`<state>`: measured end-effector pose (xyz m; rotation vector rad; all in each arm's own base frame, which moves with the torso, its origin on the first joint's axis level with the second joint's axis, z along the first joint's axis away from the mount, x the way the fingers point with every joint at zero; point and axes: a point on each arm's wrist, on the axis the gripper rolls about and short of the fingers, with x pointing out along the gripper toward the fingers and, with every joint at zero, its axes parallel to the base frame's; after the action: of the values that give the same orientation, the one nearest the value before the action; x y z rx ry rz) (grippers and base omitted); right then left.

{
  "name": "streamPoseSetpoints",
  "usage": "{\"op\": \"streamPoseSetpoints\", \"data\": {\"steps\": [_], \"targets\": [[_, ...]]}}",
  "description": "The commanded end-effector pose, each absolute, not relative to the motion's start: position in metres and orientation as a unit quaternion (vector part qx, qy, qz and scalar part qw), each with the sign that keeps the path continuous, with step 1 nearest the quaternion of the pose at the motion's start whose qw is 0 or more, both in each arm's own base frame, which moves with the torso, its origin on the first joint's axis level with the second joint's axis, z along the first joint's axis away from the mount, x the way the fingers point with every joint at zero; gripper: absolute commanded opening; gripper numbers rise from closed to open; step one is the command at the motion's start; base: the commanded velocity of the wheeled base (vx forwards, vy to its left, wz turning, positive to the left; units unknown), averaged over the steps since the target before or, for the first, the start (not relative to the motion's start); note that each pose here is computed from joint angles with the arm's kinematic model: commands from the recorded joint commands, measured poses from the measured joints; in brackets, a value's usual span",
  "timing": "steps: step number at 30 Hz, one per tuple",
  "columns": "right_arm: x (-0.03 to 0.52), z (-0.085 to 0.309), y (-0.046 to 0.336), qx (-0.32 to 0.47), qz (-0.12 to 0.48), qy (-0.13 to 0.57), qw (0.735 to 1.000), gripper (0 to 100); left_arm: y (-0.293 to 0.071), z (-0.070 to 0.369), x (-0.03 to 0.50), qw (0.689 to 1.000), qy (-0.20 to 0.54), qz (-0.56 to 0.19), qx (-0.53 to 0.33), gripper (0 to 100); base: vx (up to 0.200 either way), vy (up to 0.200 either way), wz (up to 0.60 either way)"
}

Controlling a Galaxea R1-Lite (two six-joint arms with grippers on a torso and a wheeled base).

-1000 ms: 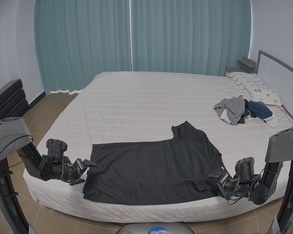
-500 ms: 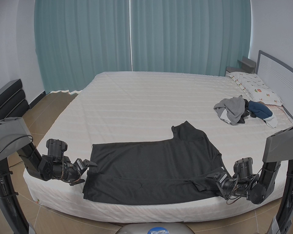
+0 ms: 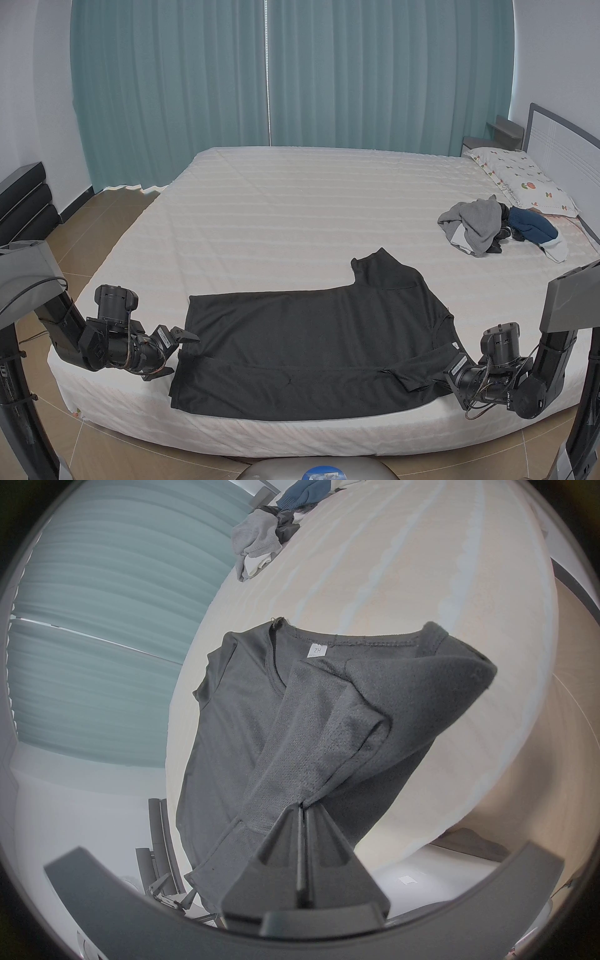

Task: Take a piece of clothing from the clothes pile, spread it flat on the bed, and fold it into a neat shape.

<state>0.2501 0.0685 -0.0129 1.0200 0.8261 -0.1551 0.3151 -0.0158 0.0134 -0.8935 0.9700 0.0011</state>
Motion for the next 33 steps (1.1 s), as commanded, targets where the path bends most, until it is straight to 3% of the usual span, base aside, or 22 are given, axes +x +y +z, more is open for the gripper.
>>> {"op": "streamPoseSetpoints", "data": {"steps": [1, 9, 10, 20, 28, 33], "targets": [[0.247, -0.01, 0.068, 0.473, -0.071, 0.384, 0.79, 0, -0.016, 0.013, 0.315, 0.79, 0.451, 0.0, -0.415, 100, 0.0, 0.0, 0.0], [0.237, -0.01, 0.066, 0.462, -0.074, 0.394, 0.791, 0, -0.016, 0.014, 0.315, 0.791, 0.45, 0.0, -0.415, 100, 0.0, 0.0, 0.0], [0.237, -0.011, 0.066, 0.46, -0.074, 0.395, 0.792, 100, -0.016, 0.014, 0.315, 0.791, 0.45, 0.0, -0.415, 100, 0.0, 0.0, 0.0], [0.236, 0.005, 0.065, 0.462, -0.055, 0.373, 0.803, 100, -0.016, 0.014, 0.315, 0.792, 0.449, 0.002, -0.414, 100, 0.0, 0.0, 0.0], [0.25, 0.04, 0.067, 0.441, -0.001, 0.319, 0.839, 100, -0.015, 0.016, 0.316, 0.791, 0.444, 0.008, -0.42, 100, 0.0, 0.0, 0.0], [0.272, 0.052, 0.071, 0.448, 0.013, 0.295, 0.844, 100, -0.017, 0.02, 0.315, 0.789, 0.441, 0.008, -0.428, 100, 0.0, -0.08, 0.0]]}}
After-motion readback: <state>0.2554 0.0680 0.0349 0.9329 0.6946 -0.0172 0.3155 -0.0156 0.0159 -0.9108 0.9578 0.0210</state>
